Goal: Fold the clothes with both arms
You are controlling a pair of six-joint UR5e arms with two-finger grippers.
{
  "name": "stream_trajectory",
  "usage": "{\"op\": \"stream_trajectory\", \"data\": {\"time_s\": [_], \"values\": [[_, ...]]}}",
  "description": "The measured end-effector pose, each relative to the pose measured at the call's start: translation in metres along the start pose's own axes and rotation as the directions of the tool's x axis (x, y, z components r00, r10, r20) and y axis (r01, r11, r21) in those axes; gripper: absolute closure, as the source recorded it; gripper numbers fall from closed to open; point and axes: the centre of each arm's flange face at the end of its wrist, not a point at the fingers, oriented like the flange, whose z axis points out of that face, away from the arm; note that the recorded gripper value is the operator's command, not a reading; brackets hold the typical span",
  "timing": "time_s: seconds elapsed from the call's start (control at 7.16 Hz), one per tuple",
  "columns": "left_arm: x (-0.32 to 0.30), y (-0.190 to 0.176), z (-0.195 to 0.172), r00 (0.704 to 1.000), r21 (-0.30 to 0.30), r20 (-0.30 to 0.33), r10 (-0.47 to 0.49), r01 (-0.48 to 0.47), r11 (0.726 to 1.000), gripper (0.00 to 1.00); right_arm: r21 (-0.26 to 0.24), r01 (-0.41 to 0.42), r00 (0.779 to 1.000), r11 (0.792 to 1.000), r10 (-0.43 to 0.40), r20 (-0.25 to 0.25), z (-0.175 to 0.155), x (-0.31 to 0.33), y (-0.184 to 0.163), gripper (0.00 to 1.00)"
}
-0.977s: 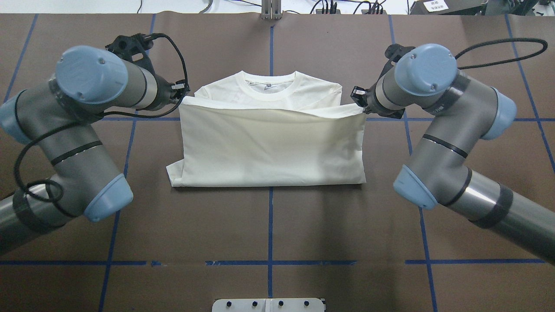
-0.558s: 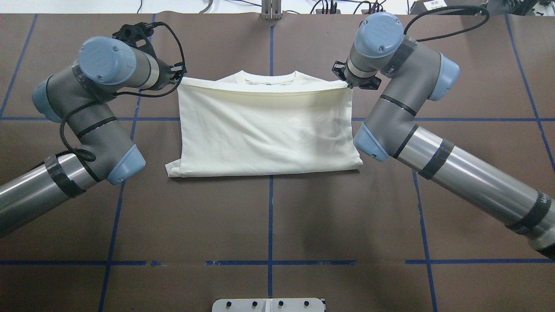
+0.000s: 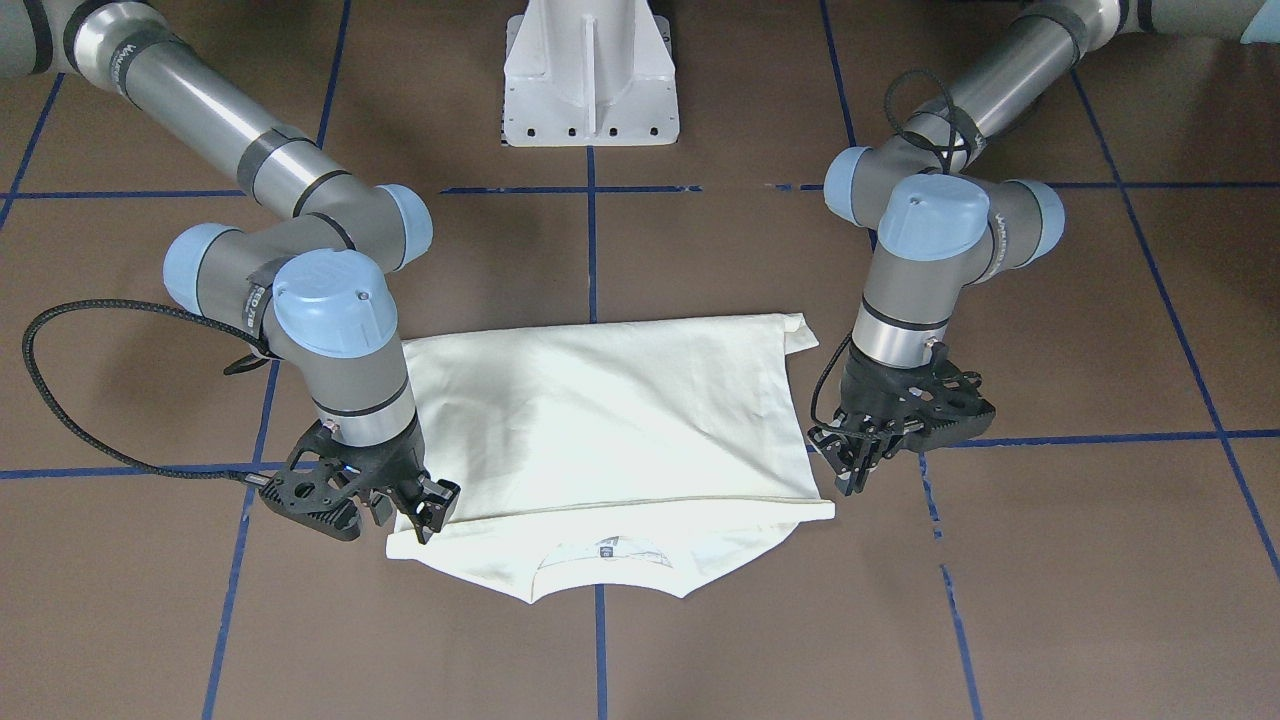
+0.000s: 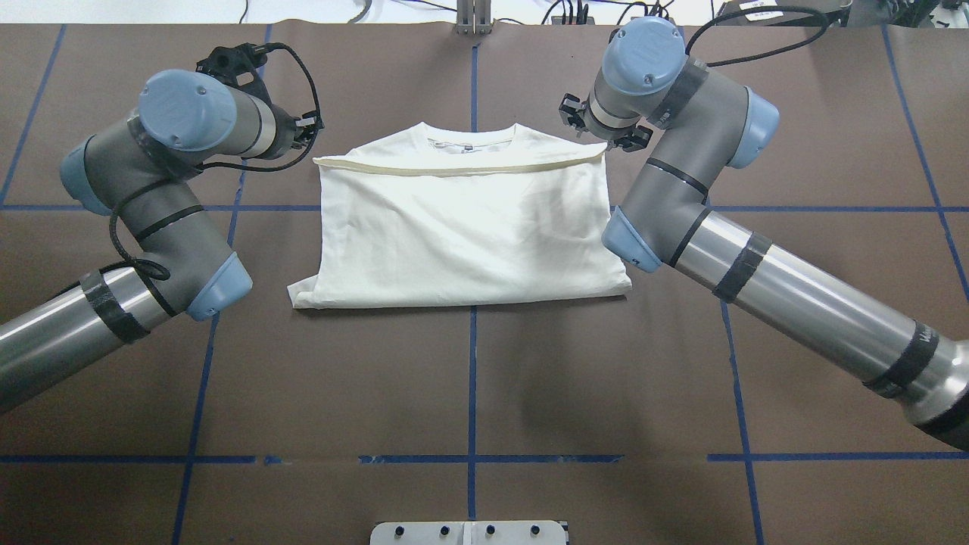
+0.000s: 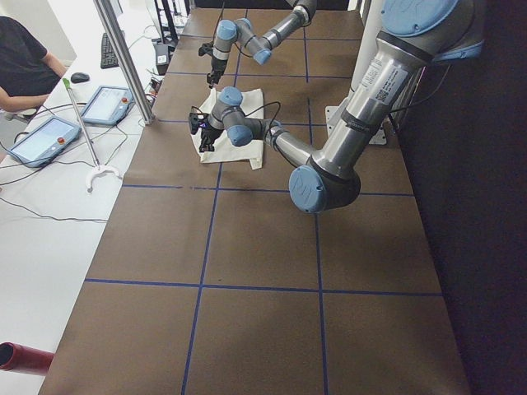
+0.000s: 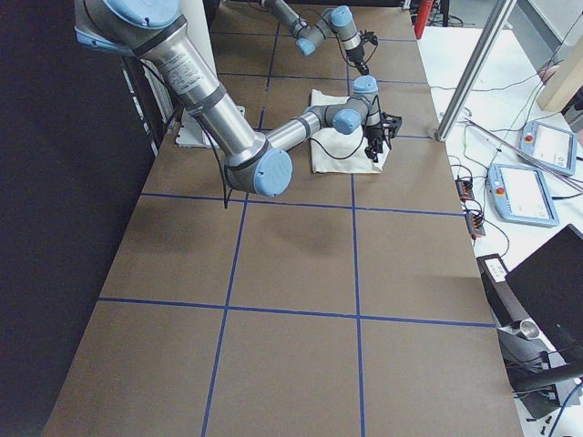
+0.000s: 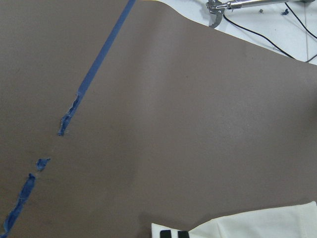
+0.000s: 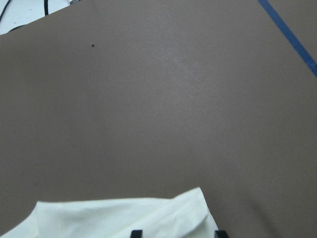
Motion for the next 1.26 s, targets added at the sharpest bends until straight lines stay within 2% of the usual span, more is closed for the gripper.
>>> {"op": "stream_trajectory", "data": {"time_s": [0.14,0.28,0.56,0.7,0.84,1.12,1.26], "values": [[-0.006,0.002,-0.007,1.0,0.0,-0.009,0.002,-0.002,1.0,0.73,-0.016,0.005,1.0,1.0,-0.004,0.031,-0.016,0.031,0.029,0.22],[-0.009,0.005,-0.015,1.0,0.0,-0.021,0.002,-0.002,1.0,0.73,-0.04,-0.004,0.999,0.999,0.006,0.046,-0.03,0.077,0.076,0.21],[-0.01,0.008,-0.021,1.0,0.0,-0.029,0.001,-0.001,1.0,0.72,-0.048,-0.028,0.999,0.998,0.029,0.032,-0.035,0.128,0.156,0.23],[-0.01,0.009,-0.02,1.0,-0.001,-0.029,0.002,-0.002,1.0,0.72,-0.038,-0.033,0.999,0.999,0.034,0.023,-0.031,0.136,0.177,0.28],[-0.009,0.009,-0.021,1.0,0.003,-0.029,0.003,-0.003,1.0,0.72,-0.034,-0.046,0.999,0.998,0.047,0.015,-0.025,0.139,0.188,0.57],[-0.008,0.008,-0.022,1.0,0.026,-0.027,0.003,-0.002,1.0,0.72,-0.033,-0.084,0.996,0.996,0.084,0.007,-0.018,0.137,0.195,1.0],[-0.008,0.007,-0.022,1.0,0.032,-0.026,0.003,-0.003,0.999,0.72,-0.033,-0.094,0.996,0.995,0.094,0.007,-0.018,0.136,0.196,1.0]]}}
